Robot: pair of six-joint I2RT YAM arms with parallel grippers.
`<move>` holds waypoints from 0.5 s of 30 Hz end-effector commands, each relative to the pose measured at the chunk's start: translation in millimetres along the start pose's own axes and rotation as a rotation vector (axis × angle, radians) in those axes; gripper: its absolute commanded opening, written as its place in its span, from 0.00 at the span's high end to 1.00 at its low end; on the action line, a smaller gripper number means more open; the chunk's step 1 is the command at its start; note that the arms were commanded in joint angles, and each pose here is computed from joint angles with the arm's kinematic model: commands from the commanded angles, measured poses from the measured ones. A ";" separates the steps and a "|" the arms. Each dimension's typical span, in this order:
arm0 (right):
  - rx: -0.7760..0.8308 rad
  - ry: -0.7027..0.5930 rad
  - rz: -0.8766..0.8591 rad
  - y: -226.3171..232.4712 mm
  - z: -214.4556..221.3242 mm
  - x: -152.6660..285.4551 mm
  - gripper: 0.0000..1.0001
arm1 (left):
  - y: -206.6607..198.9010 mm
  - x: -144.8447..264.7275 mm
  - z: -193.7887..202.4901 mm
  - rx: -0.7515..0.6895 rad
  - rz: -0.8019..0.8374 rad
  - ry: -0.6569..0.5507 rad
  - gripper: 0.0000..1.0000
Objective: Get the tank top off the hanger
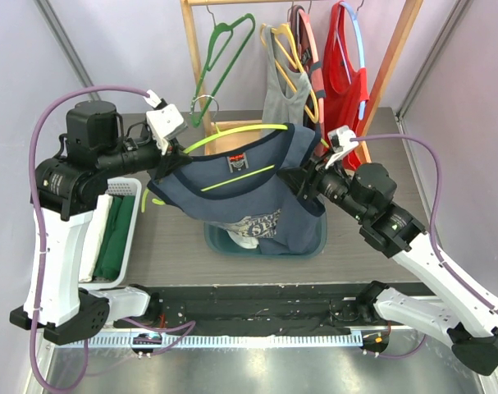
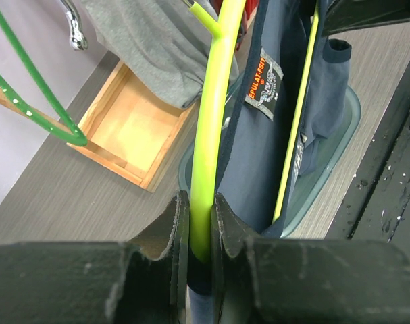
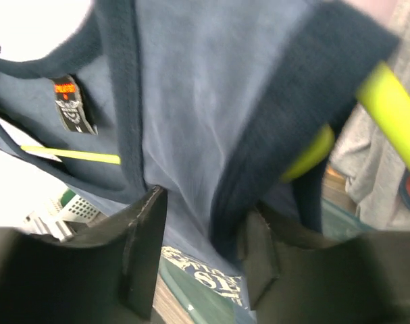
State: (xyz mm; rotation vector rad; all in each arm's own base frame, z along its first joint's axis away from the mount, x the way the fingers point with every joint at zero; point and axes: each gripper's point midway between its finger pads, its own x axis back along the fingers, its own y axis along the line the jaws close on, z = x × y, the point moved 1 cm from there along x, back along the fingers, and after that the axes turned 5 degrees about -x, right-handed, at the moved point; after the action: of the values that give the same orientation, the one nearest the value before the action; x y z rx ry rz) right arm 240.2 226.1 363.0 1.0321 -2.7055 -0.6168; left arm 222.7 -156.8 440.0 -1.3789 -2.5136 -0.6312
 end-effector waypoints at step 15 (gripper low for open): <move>-0.003 -0.176 -0.060 34.4 -75.9 33.7 0.99 | 28.1 -6.3 9.6 -0.033 -0.149 0.018 1.00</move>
State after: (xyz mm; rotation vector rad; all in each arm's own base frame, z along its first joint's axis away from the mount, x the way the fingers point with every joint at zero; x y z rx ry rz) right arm 222.3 223.8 399.2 1.1326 -2.6910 -0.6758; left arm 241.4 -148.0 412.7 -1.2452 -2.4894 -0.6537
